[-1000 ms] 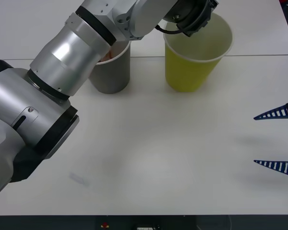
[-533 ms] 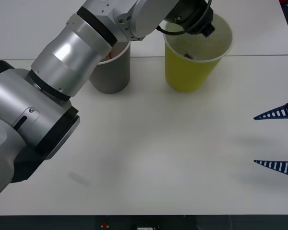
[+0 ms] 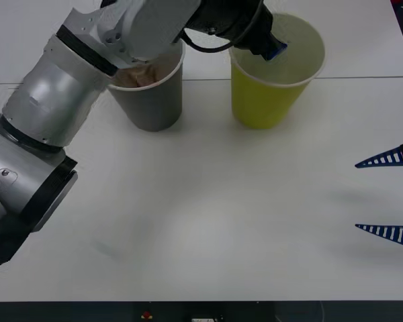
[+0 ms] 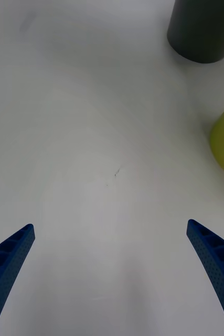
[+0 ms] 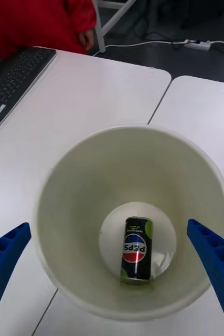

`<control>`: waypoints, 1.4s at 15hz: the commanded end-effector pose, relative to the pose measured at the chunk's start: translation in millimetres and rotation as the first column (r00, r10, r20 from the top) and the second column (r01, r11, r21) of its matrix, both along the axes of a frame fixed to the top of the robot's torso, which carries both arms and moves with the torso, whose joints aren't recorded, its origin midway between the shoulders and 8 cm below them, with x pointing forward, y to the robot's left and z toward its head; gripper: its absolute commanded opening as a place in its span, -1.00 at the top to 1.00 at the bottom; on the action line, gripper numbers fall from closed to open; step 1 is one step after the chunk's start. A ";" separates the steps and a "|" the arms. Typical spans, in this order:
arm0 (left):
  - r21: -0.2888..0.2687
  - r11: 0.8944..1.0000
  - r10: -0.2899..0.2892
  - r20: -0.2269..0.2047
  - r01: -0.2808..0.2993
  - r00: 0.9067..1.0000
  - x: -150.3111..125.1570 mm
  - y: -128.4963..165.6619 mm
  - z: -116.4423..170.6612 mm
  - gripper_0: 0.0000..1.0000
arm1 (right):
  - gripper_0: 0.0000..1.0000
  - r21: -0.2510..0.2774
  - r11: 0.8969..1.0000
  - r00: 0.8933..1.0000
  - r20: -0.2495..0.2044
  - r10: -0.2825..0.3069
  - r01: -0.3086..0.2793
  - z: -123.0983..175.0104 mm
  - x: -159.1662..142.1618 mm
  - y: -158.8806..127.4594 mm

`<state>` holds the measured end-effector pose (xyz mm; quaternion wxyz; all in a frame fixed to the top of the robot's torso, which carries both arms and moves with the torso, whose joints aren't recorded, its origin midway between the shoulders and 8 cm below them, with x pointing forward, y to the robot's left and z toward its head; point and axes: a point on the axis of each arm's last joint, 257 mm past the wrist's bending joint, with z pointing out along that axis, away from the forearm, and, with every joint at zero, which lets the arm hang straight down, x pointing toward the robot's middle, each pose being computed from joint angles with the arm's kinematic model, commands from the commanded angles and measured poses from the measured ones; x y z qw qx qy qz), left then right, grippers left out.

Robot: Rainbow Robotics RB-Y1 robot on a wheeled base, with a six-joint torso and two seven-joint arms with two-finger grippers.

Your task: Put the can into the green bin and the plastic bottle into the gray bin

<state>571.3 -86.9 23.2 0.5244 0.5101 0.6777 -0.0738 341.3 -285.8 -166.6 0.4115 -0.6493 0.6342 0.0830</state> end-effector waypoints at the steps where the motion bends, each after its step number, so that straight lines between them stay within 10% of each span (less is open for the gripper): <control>1: -0.016 0.999 -0.052 0.014 0.052 0.999 -16.7 27.5 -2.5 -1.00 | -1.00 0.000 1.000 1.000 0.000 0.000 0.000 0.0 0.0 0.0; 9: -0.033 0.994 -0.098 0.085 0.101 0.992 -70.1 105.5 -25.3 -1.00 | -1.00 0.000 1.000 1.000 0.000 0.000 0.000 0.0 0.0 0.0; 21: 0.096 0.968 -0.234 -0.005 0.233 0.972 -140.3 254.4 -107.8 -1.00 | -1.00 0.000 1.000 1.000 0.000 0.000 0.000 0.0 0.0 0.0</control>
